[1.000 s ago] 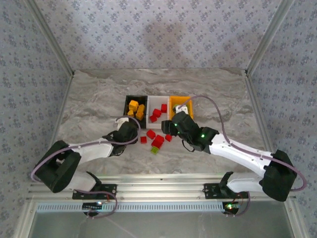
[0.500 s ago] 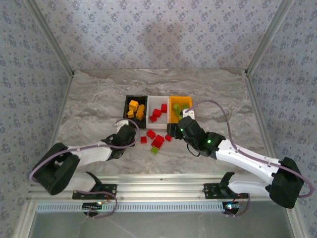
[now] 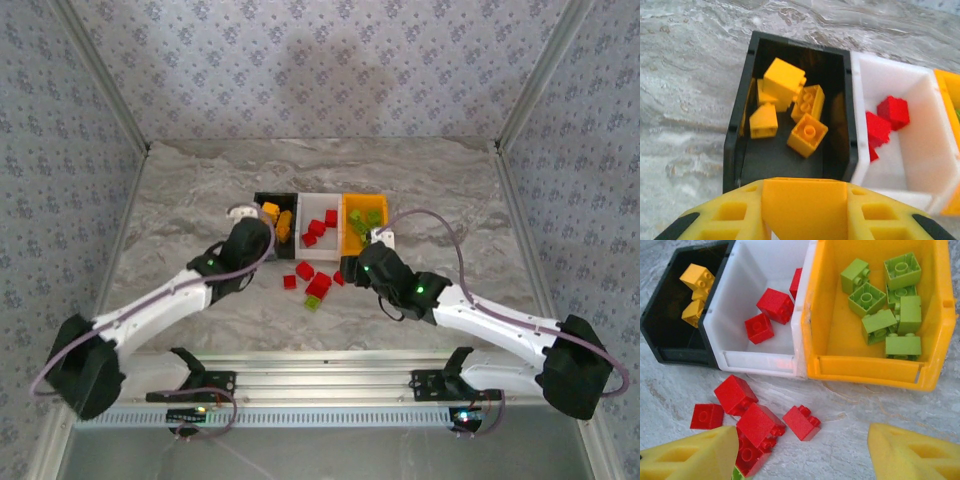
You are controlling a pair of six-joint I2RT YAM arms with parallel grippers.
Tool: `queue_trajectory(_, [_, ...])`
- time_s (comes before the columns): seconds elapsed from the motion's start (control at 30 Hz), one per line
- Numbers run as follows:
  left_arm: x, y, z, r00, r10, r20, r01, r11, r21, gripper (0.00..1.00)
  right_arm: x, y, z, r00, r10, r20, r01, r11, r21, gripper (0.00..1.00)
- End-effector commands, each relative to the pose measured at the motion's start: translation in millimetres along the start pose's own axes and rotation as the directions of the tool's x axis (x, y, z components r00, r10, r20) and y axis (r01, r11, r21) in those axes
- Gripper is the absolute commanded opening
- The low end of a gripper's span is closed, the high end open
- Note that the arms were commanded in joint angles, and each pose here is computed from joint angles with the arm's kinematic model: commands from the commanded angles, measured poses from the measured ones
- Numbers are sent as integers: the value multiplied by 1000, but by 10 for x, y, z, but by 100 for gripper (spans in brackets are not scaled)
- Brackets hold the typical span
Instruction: Sort the legos into containers by color
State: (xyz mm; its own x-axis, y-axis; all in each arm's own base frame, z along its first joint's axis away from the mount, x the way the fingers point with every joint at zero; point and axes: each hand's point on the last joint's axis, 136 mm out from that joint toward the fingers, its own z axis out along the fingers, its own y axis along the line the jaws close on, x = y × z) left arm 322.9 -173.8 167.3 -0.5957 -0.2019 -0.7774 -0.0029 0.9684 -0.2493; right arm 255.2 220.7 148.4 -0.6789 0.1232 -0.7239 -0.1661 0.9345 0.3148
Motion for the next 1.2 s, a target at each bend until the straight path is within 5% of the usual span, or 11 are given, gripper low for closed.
queue_trajectory(0.0, [-111,-75,270,998,35,-53,-36,999,-18,28,79,-68,16,1000,26,-15,-26,999,23,71])
queue_trajectory(0.2, [-210,-101,777,991,31,-132,-41,997,-72,30,209,-108,-7,999,27,-47,-25,999,31,71])
queue_trajectory(0.33, [-277,-188,877,987,22,-157,-30,998,-53,66,300,-100,9,997,25,-73,-24,999,23,74])
queue_trajectory(0.67, [-498,-709,67,997,11,-71,2,982,191,99,397,-61,198,993,33,-111,-28,998,50,78])
queue_trajectory(0.9, [90,-732,-603,996,24,-87,6,944,330,99,443,-15,531,987,23,-158,-9,996,90,78])
queue_trajectory(1.17, [642,-319,-968,994,-41,-103,74,940,334,99,416,-43,893,983,72,-171,-48,989,142,77])
